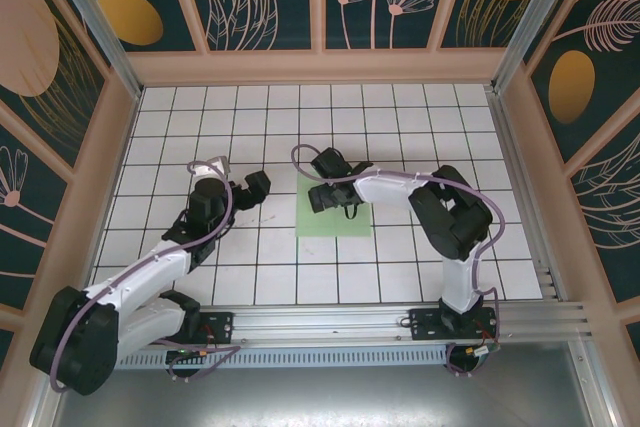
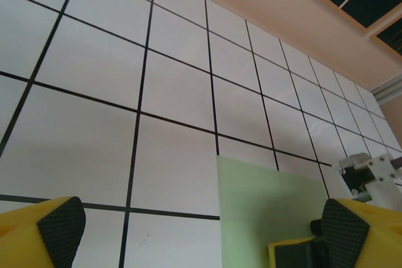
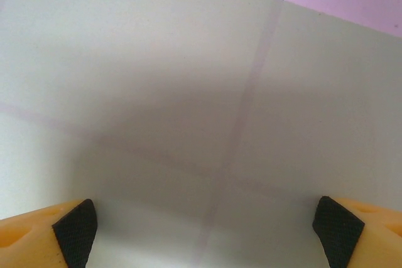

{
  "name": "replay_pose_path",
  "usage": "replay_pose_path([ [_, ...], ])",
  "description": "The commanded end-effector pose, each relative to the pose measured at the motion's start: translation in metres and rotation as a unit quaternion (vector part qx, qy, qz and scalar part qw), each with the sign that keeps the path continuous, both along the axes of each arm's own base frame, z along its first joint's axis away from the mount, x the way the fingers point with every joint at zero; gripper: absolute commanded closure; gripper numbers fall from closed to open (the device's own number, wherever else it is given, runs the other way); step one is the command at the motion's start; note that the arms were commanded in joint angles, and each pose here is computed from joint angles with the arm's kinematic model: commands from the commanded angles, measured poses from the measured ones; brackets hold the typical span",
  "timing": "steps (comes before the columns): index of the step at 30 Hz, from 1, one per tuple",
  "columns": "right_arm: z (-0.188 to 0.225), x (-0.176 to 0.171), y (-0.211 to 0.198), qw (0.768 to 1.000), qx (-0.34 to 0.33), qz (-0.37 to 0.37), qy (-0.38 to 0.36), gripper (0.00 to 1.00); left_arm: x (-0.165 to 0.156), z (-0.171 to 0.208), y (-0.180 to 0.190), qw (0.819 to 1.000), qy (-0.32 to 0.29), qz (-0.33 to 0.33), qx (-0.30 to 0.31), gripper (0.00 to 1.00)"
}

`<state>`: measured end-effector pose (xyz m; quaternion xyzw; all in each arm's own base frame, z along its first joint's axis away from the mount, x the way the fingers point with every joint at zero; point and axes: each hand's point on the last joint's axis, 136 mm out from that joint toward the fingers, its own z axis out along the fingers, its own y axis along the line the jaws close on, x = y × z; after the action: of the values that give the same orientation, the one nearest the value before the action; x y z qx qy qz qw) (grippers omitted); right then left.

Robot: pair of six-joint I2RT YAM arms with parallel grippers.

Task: Fold a paper plane with a square sheet of paper (fold left side to right side)
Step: Move the square sheet of paper to the center of the table, then pick up the square sheet of paper from the center of the table.

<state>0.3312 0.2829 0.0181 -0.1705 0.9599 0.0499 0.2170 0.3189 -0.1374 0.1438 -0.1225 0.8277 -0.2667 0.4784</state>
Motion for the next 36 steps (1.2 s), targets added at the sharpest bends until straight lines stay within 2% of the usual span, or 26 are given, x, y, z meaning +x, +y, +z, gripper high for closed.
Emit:
replay_pose_path([
  [1,0.001,0.003,0.0,1.0,-0.004,0.013,0.001,0.06,0.002,0.002,-0.014,0.999,0.013,-0.032,-0.005,0.01],
  [6,0.044,0.008,0.005,0.999,0.029,0.018,-0.034,0.04,0.002,-0.007,-0.034,0.996,0.05,-0.074,-0.02,0.04],
  [10,0.066,0.017,-0.009,0.997,0.046,0.005,-0.055,0.01,-0.002,-0.02,-0.056,0.987,0.094,-0.122,-0.048,0.13],
  [15,0.053,0.035,-0.037,0.997,0.054,-0.027,-0.038,0.01,-0.012,-0.04,-0.082,0.968,0.151,-0.18,-0.091,0.28],
  [19,0.046,0.049,-0.045,0.997,0.053,-0.035,-0.034,0.01,-0.022,-0.053,-0.101,0.952,0.181,-0.216,-0.119,0.36],
  [26,0.027,0.058,-0.048,0.997,0.055,-0.044,-0.015,0.01,-0.037,-0.075,-0.131,0.933,0.223,-0.258,-0.118,0.4],
  [36,0.01,0.056,-0.047,0.998,0.053,-0.043,0.005,0.01,-0.039,-0.095,-0.145,0.928,0.254,-0.259,-0.089,0.4],
])
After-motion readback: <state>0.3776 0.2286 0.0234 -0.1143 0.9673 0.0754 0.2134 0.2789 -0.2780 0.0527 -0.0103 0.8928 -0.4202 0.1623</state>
